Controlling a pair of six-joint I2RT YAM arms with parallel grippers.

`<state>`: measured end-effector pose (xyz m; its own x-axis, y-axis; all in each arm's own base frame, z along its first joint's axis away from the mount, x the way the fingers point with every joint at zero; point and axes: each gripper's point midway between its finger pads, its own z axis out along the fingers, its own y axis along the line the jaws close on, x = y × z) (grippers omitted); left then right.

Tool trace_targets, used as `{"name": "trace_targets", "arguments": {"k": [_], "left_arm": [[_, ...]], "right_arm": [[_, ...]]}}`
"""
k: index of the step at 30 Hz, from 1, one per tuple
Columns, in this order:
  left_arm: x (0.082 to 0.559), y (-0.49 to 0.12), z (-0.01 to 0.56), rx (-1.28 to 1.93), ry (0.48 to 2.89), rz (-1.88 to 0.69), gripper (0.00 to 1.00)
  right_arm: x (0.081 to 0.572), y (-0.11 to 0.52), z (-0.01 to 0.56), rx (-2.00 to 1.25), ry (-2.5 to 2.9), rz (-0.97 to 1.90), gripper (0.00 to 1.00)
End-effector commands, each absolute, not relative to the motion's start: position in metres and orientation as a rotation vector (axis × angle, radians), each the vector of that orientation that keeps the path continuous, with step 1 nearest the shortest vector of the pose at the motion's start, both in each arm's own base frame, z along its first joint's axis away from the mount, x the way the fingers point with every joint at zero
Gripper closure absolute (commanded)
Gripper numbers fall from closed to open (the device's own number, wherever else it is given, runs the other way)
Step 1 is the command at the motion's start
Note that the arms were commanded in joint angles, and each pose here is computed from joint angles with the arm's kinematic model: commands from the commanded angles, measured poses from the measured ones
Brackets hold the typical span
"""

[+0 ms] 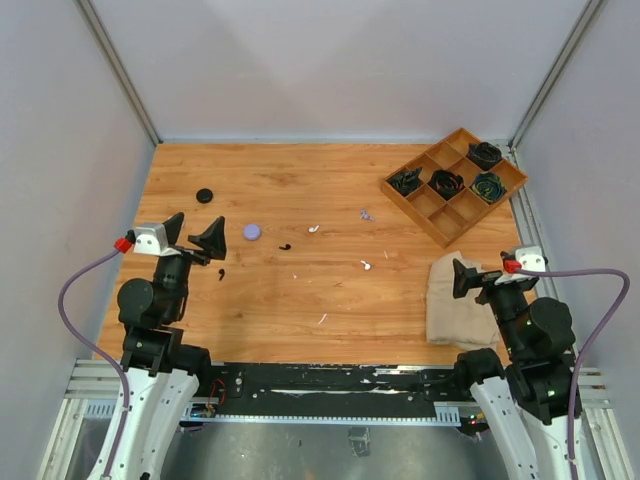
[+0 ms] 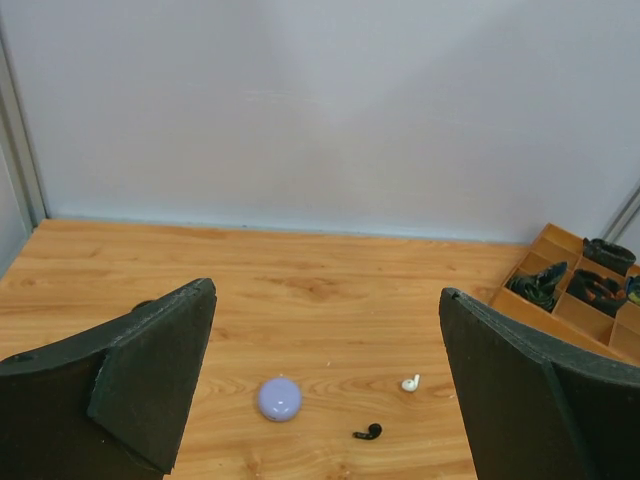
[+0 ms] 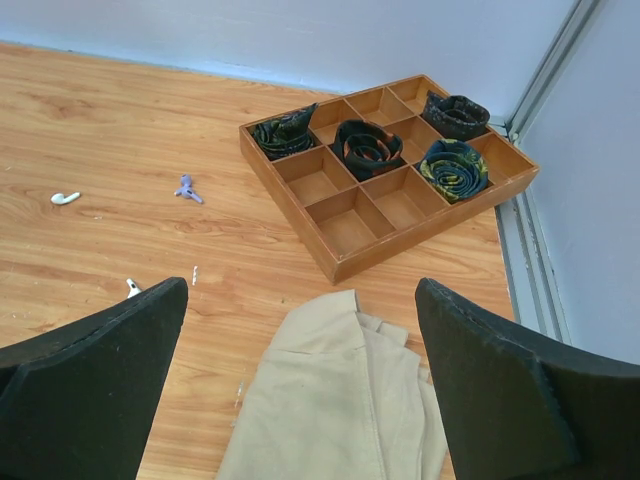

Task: Insert the wireless bluetooth earbuds into the charging case
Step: Pick up the charging case at the center of the board.

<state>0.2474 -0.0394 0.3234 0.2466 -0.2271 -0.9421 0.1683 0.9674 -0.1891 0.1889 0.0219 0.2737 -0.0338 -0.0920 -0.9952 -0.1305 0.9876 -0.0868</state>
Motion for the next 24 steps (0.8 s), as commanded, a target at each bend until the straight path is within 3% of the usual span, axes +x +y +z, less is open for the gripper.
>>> {"name": "trace_targets", "arguments": {"k": [1,13,24], "left_arm": [[0.249,-0.037,0.324,-0.057,1.300,-0.252,0.01],[0.257,-0.039,0.321,-0.104,1.359,-0.293,0.01],[0.289,-0.038,0.264,-0.254,1.722,-0.275,0.01]], "right_arm": [[0.184,0.019,0.283,-0.142,1.563,0.035,0.01],[0.185,0.019,0.281,-0.138,1.570,0.036,0.01],[0.191,0.017,0.272,-0.126,1.613,0.021,0.01]]}}
